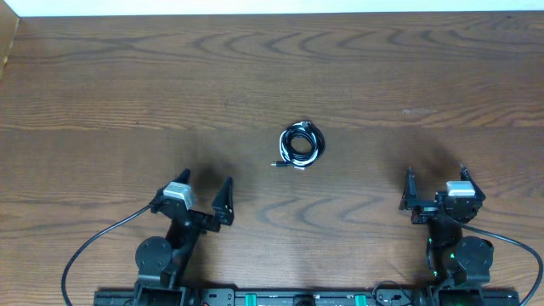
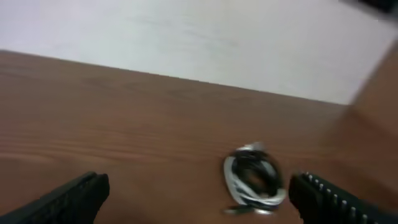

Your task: Untangle cables

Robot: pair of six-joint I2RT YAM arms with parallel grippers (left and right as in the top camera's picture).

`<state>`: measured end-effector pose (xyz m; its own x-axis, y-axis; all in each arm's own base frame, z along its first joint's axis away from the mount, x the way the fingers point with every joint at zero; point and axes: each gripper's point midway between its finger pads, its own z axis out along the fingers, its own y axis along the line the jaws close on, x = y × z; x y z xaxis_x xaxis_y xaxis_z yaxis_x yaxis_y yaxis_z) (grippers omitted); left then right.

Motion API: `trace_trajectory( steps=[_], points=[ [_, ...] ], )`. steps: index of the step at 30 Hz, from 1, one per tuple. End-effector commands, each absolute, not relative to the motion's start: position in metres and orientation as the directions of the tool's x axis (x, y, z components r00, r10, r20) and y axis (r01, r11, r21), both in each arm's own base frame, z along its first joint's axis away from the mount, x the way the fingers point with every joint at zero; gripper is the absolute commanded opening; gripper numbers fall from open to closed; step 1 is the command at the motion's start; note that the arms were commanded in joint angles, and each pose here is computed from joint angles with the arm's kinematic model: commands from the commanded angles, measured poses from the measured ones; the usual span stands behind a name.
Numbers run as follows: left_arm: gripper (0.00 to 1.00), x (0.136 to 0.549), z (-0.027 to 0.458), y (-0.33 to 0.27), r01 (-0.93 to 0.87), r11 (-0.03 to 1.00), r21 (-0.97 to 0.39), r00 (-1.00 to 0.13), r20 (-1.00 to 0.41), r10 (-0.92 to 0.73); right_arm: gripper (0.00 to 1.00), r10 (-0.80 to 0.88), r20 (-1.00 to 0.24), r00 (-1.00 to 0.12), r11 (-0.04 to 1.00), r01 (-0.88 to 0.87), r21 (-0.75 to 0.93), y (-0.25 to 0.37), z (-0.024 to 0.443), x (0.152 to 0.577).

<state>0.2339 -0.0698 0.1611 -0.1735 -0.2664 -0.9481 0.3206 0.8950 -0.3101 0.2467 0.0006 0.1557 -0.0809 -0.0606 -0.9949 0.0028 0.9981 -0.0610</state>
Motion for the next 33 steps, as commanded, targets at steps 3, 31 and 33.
trace_trajectory(
  steps=[3, 31, 33],
  points=[
    [0.98, 0.222, 0.204, -0.089, 0.448, 0.793, -0.414, -0.157, -0.909, -0.386, 0.99, -0.051, -0.995, -0.087, 0.999, 0.014, -0.053, -0.002, 0.154, 0.247],
    [0.98, 0.259, 0.201, -0.151, 0.086, 0.876, -0.474, -0.951, -0.300, -0.070, 0.99, -0.051, -0.995, -0.087, 0.999, 0.014, -0.053, -0.002, 0.154, 0.247],
    [0.98, 0.261, 0.191, -0.150, 0.059, 0.922, -0.382, -0.963, -0.264, -0.047, 0.99, -0.051, -0.995, -0.087, 0.999, 0.014, -0.053, -0.002, 0.154, 0.247]
  ],
)
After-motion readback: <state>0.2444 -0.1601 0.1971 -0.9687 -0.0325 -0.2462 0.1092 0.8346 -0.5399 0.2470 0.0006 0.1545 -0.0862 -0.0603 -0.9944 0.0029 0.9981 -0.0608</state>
